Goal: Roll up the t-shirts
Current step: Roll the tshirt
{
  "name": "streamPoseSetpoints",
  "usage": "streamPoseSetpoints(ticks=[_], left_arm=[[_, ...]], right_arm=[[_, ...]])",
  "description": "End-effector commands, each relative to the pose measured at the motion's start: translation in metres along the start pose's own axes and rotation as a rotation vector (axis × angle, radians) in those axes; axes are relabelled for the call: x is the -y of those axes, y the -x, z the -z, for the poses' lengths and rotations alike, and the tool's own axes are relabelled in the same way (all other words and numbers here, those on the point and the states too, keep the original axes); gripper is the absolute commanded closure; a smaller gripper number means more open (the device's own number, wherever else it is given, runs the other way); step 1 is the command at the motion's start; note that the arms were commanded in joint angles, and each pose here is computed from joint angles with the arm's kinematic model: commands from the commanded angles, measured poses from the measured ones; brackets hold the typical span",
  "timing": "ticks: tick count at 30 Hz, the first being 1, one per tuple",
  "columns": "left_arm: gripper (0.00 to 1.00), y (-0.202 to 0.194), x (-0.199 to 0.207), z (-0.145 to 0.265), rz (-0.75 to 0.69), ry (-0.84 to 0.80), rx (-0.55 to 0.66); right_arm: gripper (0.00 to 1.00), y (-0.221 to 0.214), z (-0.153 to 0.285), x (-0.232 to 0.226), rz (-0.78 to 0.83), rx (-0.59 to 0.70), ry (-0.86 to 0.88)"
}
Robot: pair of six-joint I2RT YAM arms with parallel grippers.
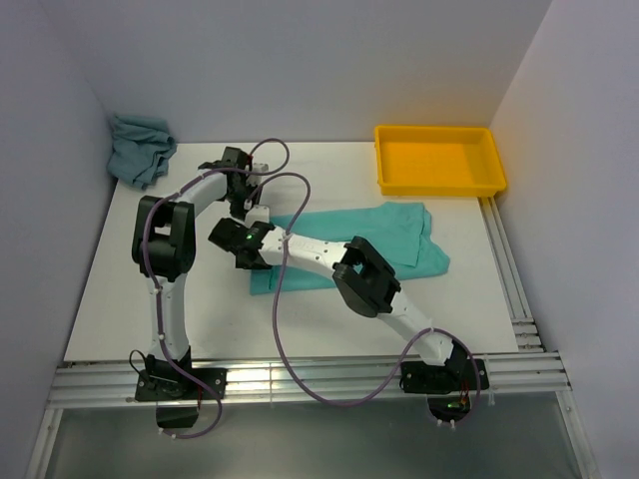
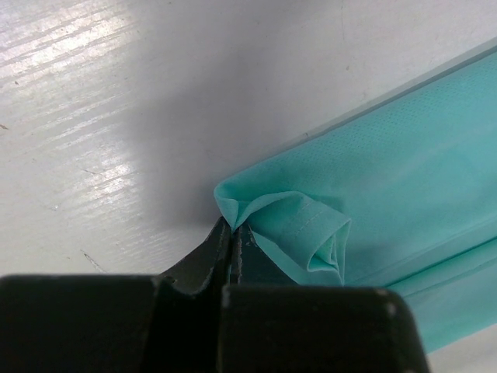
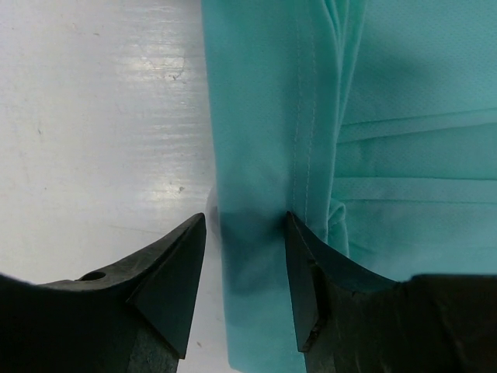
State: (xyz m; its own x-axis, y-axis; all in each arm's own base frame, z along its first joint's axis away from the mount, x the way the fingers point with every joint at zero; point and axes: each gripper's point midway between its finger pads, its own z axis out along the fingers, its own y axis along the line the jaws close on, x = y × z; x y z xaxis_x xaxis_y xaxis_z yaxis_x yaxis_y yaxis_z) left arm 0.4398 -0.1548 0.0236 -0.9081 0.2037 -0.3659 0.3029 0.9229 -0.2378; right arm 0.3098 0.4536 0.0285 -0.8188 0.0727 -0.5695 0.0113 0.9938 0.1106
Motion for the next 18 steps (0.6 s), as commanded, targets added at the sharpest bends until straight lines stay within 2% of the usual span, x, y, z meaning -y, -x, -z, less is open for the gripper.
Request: streamPoseSetpoints(ticks=[1, 6, 9, 15, 16, 18], left_arm=[[1.0, 0.006, 0.002, 0.013, -0.014, 0.029, 0.01], [1.0, 0.005, 0.004, 0.013, -0.018, 0.026, 0.007], [0.99, 0.006, 0.005, 0.014, -0.021, 0.028, 0.008], [0.99, 0.006, 0.004, 0.016, -0.026, 0.031, 0.01], [0.99, 0.006, 0.004, 0.016, -0.026, 0.031, 0.008], [0.99, 0.008, 0.004, 0.016, -0.029, 0.033, 0.01]], right_arm=[[0.47, -0.001, 0.003, 0.004, 0.046, 0.018, -0.055], [0.49, -0.013, -0.005, 0.01, 0.077, -0.006, -0.101], [0.55, -0.02, -0.009, 0.019, 0.098, -0.03, -0.138], [0.75, -0.032, -0.017, 0.022, 0.127, -0.077, -0.125], [0.81, -0.031, -0.013, 0.019, 0.131, -0.088, -0.104], [0.87, -0.034, -0.015, 0.016, 0.122, -0.095, -0.059]])
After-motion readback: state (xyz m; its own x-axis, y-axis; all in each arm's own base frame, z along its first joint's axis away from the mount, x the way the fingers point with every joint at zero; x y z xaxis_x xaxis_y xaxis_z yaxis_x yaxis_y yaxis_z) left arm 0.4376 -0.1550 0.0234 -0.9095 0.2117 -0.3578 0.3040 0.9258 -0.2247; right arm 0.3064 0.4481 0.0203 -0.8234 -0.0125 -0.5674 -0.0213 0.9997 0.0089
